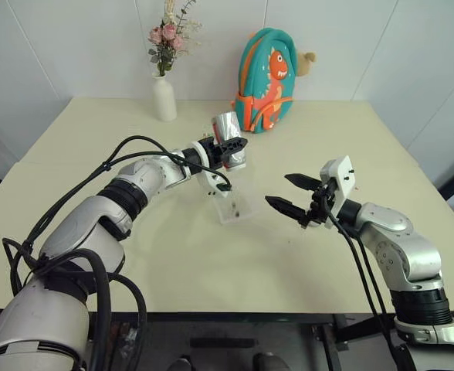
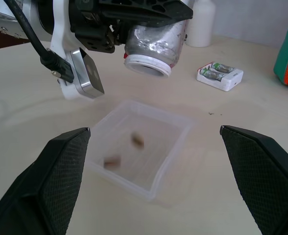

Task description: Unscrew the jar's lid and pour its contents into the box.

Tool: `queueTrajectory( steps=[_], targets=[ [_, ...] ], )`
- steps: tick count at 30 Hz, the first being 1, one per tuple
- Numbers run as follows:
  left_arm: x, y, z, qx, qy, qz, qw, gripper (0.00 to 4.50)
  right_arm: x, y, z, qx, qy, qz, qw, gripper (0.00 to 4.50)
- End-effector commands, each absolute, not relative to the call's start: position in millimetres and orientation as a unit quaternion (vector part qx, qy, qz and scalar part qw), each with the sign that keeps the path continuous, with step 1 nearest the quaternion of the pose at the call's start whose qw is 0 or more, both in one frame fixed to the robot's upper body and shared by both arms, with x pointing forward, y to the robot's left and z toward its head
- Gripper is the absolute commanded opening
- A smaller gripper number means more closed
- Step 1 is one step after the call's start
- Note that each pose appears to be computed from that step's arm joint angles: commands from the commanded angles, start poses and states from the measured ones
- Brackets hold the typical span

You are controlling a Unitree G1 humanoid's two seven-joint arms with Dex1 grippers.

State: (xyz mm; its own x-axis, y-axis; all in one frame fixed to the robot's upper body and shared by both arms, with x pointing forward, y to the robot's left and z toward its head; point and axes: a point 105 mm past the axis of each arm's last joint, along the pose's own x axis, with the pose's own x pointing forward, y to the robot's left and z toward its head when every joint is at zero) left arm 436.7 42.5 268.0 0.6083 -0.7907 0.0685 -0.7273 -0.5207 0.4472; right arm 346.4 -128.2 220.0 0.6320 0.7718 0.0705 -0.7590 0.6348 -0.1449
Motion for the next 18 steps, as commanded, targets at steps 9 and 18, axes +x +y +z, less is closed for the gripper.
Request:
queueTrajectory(
  steps=[9,18],
  targets=[
    [438.2,69.4,285.1,0.846,-0.379,-0.095,0.363,1.98,347.7,-130.3,225.5,-0.044,-0.087,0.421,0.902,4.48],
    [459.9,174.6,282.2,0.440,-0.131,-0.153,0.875,1.98,341.8,-127.8,220.9,-0.059,-0.081,0.432,0.897,4.48]
  ],
)
